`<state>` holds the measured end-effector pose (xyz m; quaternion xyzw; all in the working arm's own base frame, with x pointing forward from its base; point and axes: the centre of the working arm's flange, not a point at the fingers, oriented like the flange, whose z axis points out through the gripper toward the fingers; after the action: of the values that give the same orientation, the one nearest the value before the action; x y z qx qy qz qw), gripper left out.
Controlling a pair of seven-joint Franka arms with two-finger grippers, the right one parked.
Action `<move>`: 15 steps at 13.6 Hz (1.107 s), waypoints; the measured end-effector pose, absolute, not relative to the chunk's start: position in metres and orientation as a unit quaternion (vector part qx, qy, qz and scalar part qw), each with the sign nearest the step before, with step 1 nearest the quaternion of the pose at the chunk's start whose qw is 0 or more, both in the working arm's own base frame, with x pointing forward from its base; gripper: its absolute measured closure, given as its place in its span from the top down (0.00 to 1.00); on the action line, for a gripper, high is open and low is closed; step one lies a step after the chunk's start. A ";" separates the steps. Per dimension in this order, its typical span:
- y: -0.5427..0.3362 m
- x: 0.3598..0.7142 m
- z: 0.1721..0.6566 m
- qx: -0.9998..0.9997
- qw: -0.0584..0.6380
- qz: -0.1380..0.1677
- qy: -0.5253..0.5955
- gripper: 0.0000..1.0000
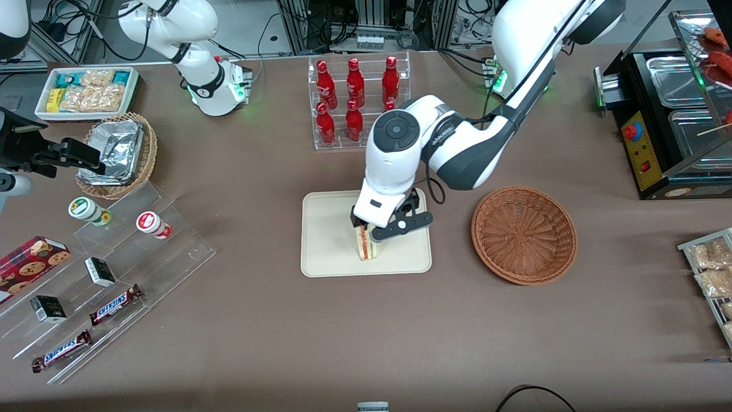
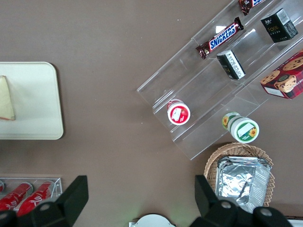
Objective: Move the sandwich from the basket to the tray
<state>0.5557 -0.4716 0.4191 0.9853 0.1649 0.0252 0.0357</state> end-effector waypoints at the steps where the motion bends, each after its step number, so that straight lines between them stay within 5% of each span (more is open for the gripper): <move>1: -0.466 0.559 0.421 0.985 0.035 0.026 0.169 1.00; 9: -0.313 0.628 0.432 0.989 -0.007 0.004 0.147 1.00; 15: -0.232 0.609 0.456 0.996 -0.016 -0.015 0.082 1.00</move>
<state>0.6088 -0.2319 0.4556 0.9964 0.0823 -0.0148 -0.0160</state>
